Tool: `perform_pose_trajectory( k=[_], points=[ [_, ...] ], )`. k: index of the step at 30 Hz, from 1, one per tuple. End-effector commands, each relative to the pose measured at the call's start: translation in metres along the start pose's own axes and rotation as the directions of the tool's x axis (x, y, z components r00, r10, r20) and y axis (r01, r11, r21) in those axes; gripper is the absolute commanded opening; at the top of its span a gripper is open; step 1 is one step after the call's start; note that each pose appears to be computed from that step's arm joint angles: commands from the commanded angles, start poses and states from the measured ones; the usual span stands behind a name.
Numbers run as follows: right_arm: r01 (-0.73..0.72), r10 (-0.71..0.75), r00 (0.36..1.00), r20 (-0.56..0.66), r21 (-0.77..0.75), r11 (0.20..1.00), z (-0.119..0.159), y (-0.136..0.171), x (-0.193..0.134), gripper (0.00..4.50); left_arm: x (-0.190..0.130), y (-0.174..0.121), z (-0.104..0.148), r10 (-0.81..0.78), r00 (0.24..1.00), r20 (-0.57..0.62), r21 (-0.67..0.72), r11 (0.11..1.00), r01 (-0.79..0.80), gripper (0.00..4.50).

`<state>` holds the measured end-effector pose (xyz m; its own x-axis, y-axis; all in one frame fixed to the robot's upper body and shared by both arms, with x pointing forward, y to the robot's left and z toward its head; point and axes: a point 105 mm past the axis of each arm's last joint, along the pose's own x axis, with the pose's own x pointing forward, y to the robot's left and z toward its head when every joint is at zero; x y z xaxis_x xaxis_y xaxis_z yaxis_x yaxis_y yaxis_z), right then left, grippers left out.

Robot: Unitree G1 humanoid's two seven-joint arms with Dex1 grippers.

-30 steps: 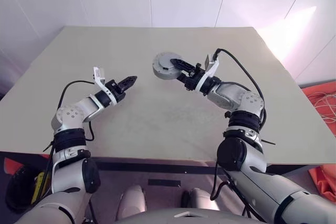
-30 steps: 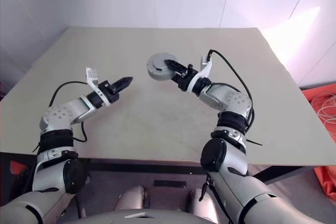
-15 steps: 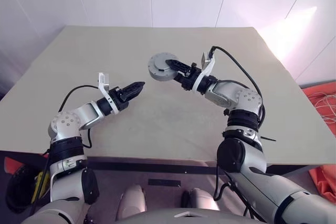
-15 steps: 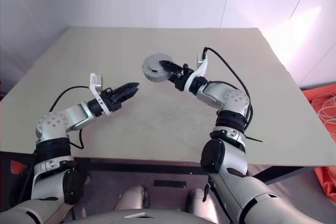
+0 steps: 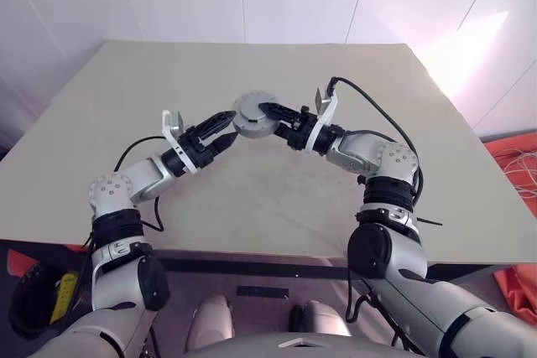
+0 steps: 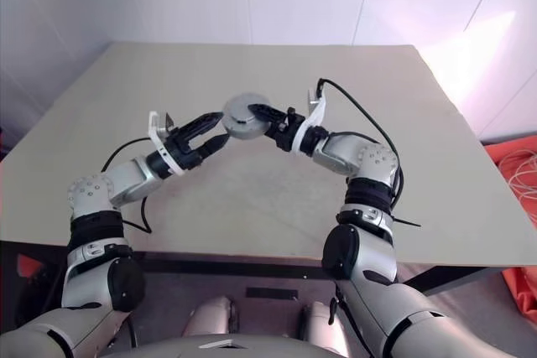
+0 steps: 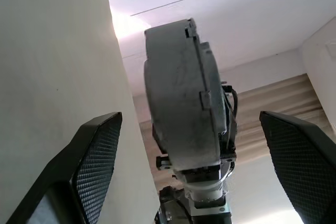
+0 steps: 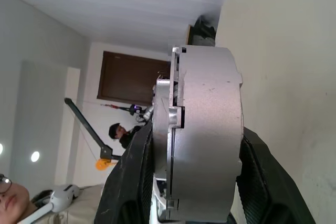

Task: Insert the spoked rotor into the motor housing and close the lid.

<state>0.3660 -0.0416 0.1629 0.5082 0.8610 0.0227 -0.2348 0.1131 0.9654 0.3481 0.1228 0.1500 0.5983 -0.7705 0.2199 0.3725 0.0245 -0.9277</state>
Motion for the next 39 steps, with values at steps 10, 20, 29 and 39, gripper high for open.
perform_pose_trajectory(
  k=[10, 20, 29, 39],
  points=[
    [-0.084, 0.083, 0.996, -0.020, -0.079, 0.993, -0.005, 0.026, 0.000, 2.08, 0.013, -0.013, -0.002, -0.079, 0.997, -0.016, -0.015, 0.997, 0.079, 4.45],
    [-0.083, 0.082, 0.997, -0.012, -0.087, 0.993, -0.003, 0.026, -0.001, 2.08, 0.018, -0.013, -0.002, -0.100, 0.995, 0.004, -0.023, 0.995, 0.101, 2.54],
    [-0.081, 0.080, 0.997, -0.009, -0.100, 0.992, -0.003, 0.027, -0.001, 2.08, 0.018, -0.013, -0.002, -0.101, 0.995, 0.012, -0.025, 0.995, 0.101, 2.15],
    [-0.010, 0.015, 0.999, 0.031, -0.146, 0.989, 0.004, 0.015, -0.002, 2.99, 0.019, -0.013, -0.001, -0.095, 0.995, 0.019, -0.009, 0.995, 0.095, 2.15]
  ],
)
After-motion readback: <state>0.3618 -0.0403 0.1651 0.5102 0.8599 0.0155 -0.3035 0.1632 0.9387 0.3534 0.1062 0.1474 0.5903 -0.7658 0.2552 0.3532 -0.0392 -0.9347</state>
